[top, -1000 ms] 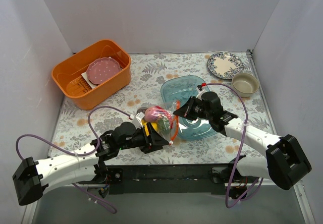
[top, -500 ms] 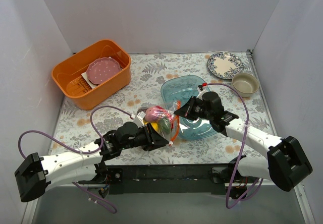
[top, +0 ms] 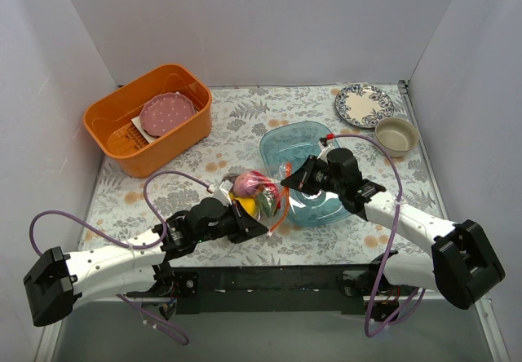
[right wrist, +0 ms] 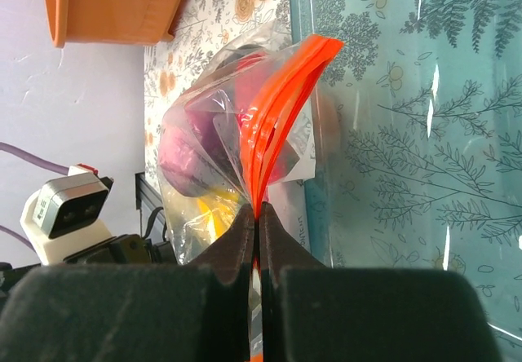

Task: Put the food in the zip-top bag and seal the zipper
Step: Zip the zipper food storage bag at the center of the board.

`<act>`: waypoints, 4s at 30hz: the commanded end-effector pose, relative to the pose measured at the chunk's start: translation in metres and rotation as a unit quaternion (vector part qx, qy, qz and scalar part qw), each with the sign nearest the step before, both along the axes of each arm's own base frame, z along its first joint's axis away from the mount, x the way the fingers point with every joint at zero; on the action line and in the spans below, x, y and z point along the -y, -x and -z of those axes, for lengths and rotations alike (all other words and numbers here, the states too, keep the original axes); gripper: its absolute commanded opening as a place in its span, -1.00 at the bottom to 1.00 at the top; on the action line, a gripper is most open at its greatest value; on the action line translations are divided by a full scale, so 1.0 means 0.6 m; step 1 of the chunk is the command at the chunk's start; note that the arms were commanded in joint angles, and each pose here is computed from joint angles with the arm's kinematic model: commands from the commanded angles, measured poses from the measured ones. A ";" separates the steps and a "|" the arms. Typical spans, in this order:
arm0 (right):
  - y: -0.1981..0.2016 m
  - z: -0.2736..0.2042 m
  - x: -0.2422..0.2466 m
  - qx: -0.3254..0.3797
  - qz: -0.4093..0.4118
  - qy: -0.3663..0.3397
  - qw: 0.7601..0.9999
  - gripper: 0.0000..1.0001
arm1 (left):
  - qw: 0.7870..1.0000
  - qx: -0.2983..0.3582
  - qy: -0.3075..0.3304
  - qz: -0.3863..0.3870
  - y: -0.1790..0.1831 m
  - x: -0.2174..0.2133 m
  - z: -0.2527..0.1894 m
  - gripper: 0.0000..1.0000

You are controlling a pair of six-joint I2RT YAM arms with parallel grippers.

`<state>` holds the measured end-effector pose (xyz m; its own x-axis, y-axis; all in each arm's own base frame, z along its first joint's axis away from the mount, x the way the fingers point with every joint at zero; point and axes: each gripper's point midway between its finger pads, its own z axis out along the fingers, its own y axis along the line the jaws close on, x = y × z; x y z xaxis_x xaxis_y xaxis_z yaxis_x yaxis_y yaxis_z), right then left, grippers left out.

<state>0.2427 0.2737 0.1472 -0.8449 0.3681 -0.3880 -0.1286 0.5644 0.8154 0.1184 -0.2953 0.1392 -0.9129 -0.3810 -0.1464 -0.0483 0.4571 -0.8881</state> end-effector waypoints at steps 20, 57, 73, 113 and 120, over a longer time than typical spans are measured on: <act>-0.047 -0.075 -0.095 0.079 -0.089 -0.060 0.991 -0.97 | 0.974 0.047 -0.151 -0.163 -0.057 -0.143 -0.023 -1.00; 0.167 -0.029 -0.060 -0.041 -0.094 -0.044 0.994 0.18 | 0.989 0.069 -0.090 -0.091 -0.080 -0.029 -0.025 -1.00; 0.174 -0.022 -0.090 -0.044 -0.116 -0.054 0.991 -0.31 | 0.989 0.069 -0.088 -0.094 -0.080 -0.032 -0.026 -1.00; 0.170 -0.028 -0.065 -0.019 -0.073 -0.110 0.991 -0.94 | 0.991 0.040 -0.056 -0.113 -0.062 -0.053 -0.016 -0.54; 0.174 -0.025 -0.063 -0.023 -0.070 -0.127 0.989 -0.94 | 0.994 0.030 -0.037 -0.095 -0.054 -0.039 -0.007 -0.32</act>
